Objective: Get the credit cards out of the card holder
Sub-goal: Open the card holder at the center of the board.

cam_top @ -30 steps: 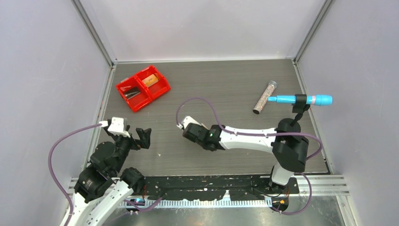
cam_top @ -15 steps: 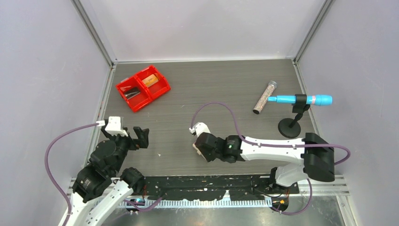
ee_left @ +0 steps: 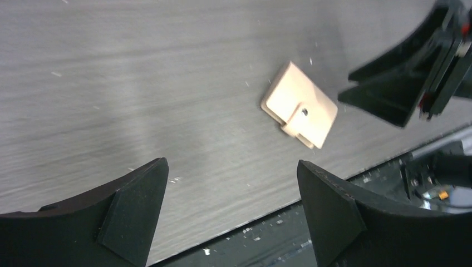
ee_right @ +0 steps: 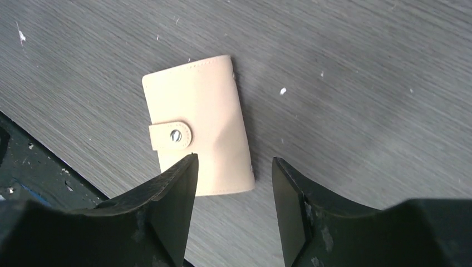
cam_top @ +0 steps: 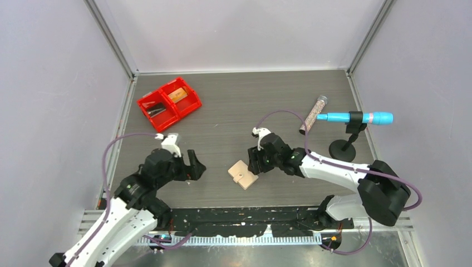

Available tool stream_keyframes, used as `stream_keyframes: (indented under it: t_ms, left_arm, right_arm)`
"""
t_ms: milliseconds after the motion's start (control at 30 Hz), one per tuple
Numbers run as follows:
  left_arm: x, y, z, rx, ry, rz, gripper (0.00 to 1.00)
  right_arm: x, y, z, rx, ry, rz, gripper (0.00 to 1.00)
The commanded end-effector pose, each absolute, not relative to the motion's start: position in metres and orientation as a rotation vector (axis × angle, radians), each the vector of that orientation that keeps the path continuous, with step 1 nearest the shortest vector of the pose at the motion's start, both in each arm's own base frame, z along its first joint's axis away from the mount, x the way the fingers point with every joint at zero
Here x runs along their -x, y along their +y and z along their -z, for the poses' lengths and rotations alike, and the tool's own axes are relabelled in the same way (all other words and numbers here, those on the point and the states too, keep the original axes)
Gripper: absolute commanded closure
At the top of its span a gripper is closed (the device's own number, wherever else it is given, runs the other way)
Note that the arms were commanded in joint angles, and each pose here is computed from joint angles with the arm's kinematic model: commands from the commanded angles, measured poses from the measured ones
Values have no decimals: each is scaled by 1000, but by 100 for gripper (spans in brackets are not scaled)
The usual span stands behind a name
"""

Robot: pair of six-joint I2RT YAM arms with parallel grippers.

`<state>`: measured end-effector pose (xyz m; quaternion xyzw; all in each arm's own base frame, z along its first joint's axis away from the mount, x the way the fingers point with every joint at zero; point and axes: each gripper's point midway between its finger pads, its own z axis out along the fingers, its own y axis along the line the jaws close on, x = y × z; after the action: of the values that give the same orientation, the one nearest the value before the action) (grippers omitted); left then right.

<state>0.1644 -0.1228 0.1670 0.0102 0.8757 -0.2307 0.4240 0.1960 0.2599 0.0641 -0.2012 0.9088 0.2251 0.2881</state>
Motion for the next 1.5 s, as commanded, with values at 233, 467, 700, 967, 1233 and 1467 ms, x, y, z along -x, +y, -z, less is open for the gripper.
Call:
stream_keyframes:
  t_ms: [233, 467, 700, 967, 1233, 1467]
  left_arm:
    - [-167, -205, -121, 1, 2295, 1022, 16]
    - [-164, -222, -95, -7, 2359, 1037, 21]
    - [-160, -247, -87, -98, 2419, 1009, 28]
    - [-158, -271, -78, -186, 2486, 917, 37]
    - [-165, -264, -76, -221, 2534, 668, 47]
    - [-153, -255, -73, -223, 2601, 539, 49]
  right_arm:
    - [-212, 287, -50, 636, 2437, -791, 43]
    - [-199, 299, -40, 592, 2451, -912, 50]
    - [-184, 301, -34, 446, 2468, -964, 80]
    - [-170, 316, -58, 314, 2364, -1106, 95]
    - [-155, 324, -69, 278, 2322, -1119, 95]
    - [-156, 312, -76, 196, 2280, -1099, 95]
